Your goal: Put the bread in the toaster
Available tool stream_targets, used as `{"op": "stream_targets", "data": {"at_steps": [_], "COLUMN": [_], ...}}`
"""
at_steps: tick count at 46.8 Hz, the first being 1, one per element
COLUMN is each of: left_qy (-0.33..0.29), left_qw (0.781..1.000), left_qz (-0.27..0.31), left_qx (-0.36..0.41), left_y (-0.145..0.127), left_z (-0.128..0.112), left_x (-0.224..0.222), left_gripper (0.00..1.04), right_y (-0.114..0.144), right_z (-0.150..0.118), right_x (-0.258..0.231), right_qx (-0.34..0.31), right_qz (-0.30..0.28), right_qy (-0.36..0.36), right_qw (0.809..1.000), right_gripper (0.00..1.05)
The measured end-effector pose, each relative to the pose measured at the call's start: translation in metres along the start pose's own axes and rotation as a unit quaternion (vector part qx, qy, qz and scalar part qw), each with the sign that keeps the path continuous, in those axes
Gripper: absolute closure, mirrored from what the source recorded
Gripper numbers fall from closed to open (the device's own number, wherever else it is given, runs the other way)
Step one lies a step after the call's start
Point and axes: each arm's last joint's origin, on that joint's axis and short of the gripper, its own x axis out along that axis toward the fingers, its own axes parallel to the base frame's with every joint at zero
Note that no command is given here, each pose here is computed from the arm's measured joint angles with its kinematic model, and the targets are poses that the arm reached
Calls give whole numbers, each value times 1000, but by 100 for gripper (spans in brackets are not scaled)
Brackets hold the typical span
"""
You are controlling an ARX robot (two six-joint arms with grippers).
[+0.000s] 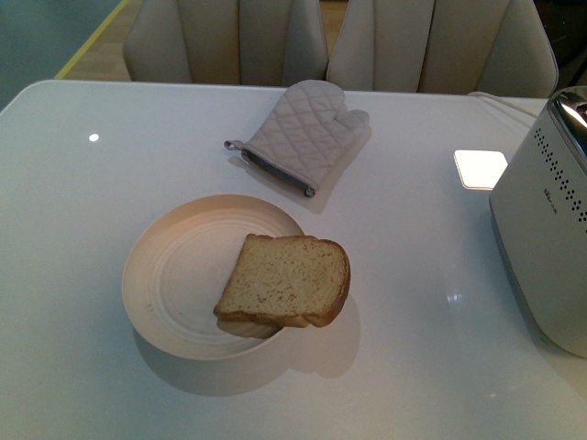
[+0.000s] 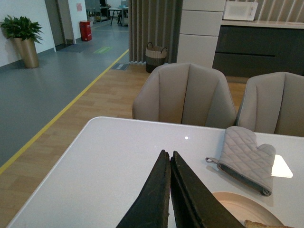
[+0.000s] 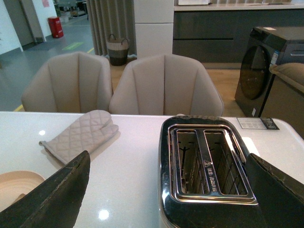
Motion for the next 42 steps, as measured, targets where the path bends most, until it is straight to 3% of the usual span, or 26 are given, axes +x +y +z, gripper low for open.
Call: {"op": "stream_targets", "data": {"at_steps": [42], "left_qy": [0], "left_qw": [1000], "left_qz": [0], "left_qx": [0], "left_y": [0], "left_z": [-2], "left_x": [-29], "left_gripper": [102], "right_y": [0], "right_z": [0], "right_x": [0], "right_qx": [0], "right_qz": [0], "right_qy": [0], "right_qw": [1000], "right_gripper": [9]}}
